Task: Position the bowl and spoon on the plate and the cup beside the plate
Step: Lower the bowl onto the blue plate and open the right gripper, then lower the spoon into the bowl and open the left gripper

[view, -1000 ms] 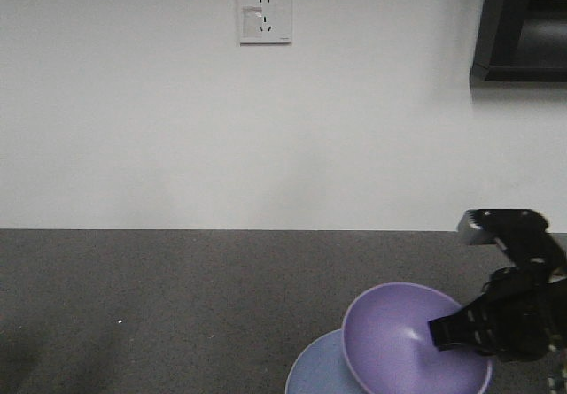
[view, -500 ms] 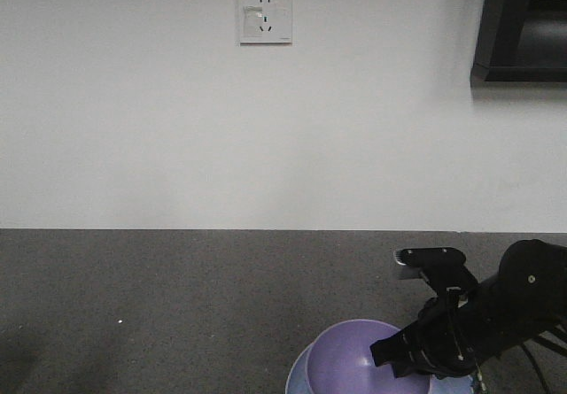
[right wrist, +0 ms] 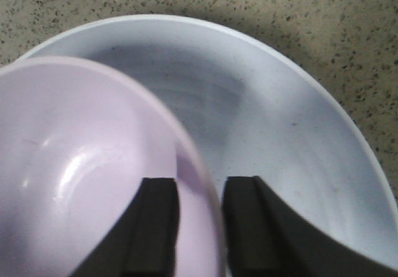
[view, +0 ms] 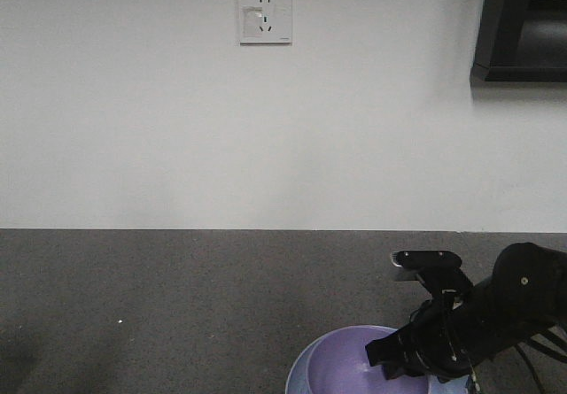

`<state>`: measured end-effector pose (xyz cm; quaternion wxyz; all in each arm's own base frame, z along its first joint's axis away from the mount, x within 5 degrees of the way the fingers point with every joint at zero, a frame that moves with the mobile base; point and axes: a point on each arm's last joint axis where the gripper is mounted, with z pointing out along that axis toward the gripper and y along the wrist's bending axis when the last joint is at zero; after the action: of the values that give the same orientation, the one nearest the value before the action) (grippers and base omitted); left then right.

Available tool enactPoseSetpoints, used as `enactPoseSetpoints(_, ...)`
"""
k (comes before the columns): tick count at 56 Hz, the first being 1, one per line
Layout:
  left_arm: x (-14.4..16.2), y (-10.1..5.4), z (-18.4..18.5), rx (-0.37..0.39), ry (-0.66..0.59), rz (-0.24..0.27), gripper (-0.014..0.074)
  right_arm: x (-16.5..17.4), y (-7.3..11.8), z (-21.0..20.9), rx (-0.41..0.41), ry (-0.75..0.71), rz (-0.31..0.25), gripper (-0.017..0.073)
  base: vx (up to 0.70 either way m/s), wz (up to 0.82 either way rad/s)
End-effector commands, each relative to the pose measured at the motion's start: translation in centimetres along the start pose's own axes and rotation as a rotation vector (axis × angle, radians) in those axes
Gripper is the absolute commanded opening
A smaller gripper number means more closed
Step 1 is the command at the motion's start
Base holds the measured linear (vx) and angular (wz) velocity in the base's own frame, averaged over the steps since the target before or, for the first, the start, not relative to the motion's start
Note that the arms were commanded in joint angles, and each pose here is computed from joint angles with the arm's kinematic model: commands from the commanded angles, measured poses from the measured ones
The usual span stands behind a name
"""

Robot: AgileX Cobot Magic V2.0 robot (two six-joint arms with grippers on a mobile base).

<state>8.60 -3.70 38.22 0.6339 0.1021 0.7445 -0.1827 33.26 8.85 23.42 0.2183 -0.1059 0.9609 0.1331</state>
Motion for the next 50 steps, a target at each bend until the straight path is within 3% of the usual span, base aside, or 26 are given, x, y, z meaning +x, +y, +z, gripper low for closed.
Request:
enactPoseSetpoints(1,-1.2,0.0,0.0,-0.003,-0.073,-0.032,0.0,-1.5,0.6,-2.2,-0.009,-0.117,-0.006,0.0448,0.0,0.0)
enactPoseSetpoints(12,-1.2,-0.1,0.0,0.0,-0.067,-0.032,0.0,-1.8,0.8,-4.2,0.011,-0.185,-0.038,0.0583,0.0,0.0)
enactPoseSetpoints(26,-1.0,-0.2,0.4,0.022,-0.002,-0.057,0.0,-0.8,2.0,-11.5,0.058,-0.335,-0.121,0.0584,0.0,0.0)
enactPoseSetpoints(33,-2.4,-0.1,2.3,0.042,0.141,-0.003,0.0,0.6,2.8,-15.5,0.063,-0.407,-0.144,0.0568,0.0,0.0)
enactPoseSetpoints(42,-5.6,0.5,6.4,0.08,0.304,0.106,0.0,2.7,3.6,-19.5,0.064,-0.508,-0.146,0.0547,0.0,0.0)
enactPoseSetpoints(50,-7.6,1.0,11.2,0.157,0.404,0.108,0.0,4.3,3.8,-21.0,0.075,-0.55,-0.161,0.0546,0.0,0.0)
